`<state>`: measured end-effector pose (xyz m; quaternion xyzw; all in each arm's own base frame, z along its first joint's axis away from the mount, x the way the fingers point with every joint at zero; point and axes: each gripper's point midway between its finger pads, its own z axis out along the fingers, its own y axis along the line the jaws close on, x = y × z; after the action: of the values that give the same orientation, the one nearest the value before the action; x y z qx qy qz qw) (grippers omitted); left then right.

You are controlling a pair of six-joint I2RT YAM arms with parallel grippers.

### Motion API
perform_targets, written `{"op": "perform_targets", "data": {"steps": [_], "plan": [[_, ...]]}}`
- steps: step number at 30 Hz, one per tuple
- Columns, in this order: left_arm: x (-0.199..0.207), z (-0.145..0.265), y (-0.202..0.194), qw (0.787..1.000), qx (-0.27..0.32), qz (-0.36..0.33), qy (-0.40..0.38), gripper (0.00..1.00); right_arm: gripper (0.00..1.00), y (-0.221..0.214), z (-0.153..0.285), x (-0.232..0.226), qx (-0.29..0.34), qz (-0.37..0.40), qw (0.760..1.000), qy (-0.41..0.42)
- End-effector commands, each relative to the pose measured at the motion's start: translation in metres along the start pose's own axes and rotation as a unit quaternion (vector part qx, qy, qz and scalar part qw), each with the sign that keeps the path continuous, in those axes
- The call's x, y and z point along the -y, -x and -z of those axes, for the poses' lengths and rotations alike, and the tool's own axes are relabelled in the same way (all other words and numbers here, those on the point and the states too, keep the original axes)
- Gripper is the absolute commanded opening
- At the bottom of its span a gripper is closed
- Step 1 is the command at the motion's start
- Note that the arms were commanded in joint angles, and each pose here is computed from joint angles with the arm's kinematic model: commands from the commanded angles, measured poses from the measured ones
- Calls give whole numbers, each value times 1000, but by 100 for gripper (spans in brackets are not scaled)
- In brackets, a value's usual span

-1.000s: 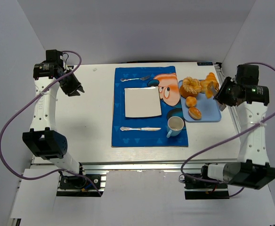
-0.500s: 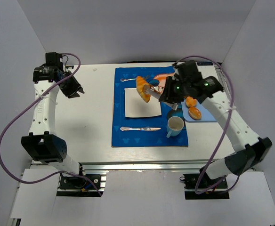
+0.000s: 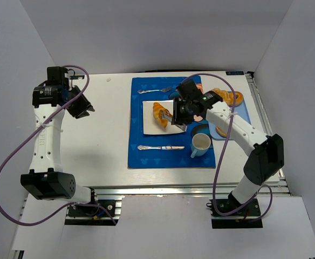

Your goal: Place the bread

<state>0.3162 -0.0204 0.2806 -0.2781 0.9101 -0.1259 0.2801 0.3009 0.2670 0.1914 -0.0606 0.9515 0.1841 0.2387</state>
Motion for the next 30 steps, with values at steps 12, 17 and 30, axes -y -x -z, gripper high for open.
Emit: {"op": "perform_targets", "data": {"steps": [12,17,30], "plan": [[-3,13,-6,1000,11,0,0,42,56,11,-7,-8,34,47,998,-33],[-3,13,-5,1000,11,0,1,42,58,14,0,-7,41,51,997,-44],[-11,8,-3,1000,13,1,25,42,55,29,49,-34,83,75,994,-19]]}}
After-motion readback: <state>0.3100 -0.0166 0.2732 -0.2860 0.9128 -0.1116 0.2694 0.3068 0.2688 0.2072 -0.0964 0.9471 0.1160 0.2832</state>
